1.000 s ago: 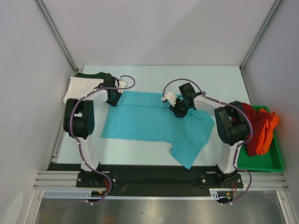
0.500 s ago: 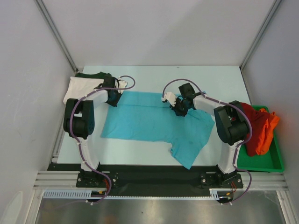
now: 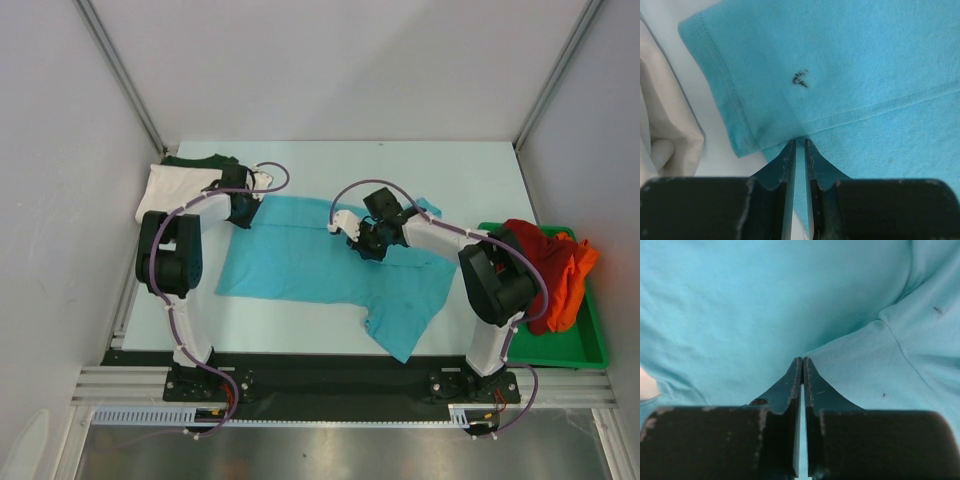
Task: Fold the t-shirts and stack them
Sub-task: Fold the tshirt
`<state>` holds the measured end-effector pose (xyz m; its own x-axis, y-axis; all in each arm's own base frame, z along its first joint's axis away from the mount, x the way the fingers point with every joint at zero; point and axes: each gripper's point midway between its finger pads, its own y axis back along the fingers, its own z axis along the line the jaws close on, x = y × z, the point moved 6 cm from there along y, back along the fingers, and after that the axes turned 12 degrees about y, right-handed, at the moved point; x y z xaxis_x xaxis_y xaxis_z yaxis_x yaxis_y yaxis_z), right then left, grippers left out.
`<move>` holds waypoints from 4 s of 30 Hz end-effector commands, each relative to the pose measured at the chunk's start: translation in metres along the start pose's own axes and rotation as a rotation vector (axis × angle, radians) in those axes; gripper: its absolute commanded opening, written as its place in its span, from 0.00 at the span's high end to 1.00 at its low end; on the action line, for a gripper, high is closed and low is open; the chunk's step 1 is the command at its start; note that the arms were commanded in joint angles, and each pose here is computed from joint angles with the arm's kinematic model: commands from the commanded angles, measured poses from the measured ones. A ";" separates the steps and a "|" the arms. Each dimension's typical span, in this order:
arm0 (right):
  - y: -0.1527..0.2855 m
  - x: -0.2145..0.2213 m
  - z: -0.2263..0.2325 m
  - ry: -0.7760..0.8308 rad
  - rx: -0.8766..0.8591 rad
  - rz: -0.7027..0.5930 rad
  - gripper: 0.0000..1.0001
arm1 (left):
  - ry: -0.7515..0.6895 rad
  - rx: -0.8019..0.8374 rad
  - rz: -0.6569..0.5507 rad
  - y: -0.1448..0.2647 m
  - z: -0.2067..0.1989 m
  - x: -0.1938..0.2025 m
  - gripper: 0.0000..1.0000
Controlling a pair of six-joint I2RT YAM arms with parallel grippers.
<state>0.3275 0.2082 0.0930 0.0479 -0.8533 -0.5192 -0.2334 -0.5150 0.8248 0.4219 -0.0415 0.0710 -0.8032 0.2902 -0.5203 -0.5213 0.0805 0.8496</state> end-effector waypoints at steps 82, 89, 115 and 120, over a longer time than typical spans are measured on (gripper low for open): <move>0.131 0.072 -0.072 0.010 0.311 -0.178 0.47 | -0.059 0.092 -0.139 0.131 -0.061 -0.035 0.32; 0.119 0.080 0.068 0.221 0.019 -0.130 0.47 | 0.051 0.265 -0.071 0.133 -0.074 0.004 0.02; 0.087 0.119 0.155 0.372 -0.211 -0.035 0.49 | 0.085 0.105 -0.033 0.108 -0.039 0.027 0.19; 0.084 0.124 0.157 0.356 -0.243 -0.010 0.60 | 0.100 0.094 -0.012 0.110 -0.036 0.039 0.21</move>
<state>0.1594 0.0731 0.0668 0.3764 -0.7956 -0.4748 0.0000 -0.5125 0.8587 0.3267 -0.0635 0.1335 -0.8384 0.2057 -0.5047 -0.4720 0.1890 0.8611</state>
